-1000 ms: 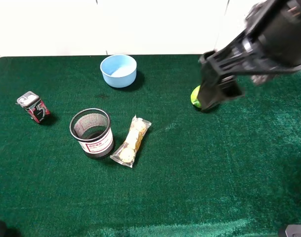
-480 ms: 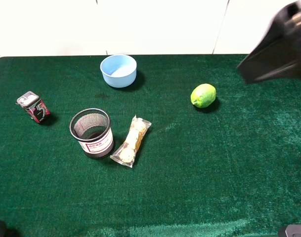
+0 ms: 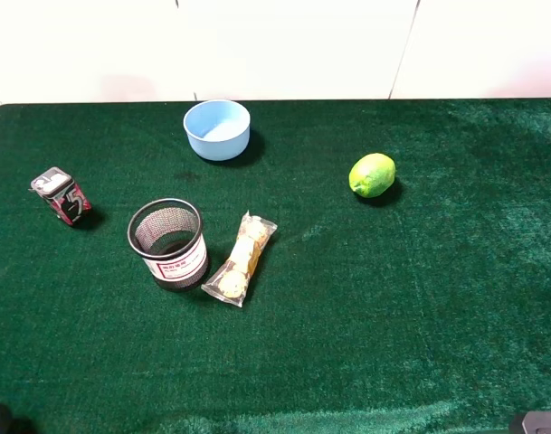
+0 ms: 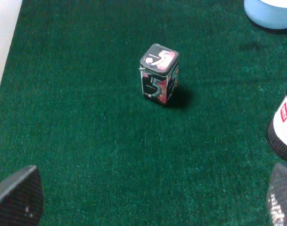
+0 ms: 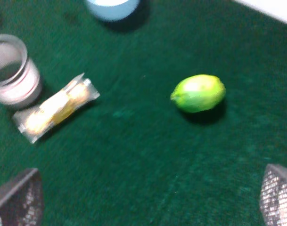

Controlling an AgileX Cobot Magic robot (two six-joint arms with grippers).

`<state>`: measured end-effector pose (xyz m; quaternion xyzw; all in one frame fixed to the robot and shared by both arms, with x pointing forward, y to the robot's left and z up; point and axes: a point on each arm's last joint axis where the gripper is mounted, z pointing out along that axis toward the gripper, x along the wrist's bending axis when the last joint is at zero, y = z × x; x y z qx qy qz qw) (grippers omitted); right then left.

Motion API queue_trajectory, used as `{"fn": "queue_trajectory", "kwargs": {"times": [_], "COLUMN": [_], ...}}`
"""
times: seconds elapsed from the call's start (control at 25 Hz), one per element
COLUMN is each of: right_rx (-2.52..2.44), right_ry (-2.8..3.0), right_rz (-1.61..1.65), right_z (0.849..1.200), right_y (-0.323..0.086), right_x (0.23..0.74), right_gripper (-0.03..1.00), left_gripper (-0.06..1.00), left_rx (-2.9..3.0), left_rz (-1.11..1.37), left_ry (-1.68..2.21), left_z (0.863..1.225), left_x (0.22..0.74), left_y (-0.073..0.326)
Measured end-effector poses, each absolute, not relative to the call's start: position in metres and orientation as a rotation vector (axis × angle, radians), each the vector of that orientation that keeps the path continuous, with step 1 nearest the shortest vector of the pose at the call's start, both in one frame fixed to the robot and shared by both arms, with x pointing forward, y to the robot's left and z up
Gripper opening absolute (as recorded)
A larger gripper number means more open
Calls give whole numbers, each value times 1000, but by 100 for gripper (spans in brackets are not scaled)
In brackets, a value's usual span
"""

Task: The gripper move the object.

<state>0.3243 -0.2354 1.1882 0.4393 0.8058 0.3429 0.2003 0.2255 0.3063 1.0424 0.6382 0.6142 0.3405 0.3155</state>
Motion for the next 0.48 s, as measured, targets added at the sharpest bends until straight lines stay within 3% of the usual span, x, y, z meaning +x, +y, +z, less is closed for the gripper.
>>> {"fn": "queue_trajectory", "kwargs": {"times": [0.48], "right_rx": [1591], "right_ry": [1754], "right_rz": [936], "right_z": [1139], "right_y": [-296], "right_x": [286], "right_gripper": [69], "left_gripper": [96], "left_rx": [1681], "left_rz": [897], "left_ry": [1618], "left_z": [1042], "left_x": [225], "left_y": [306]}}
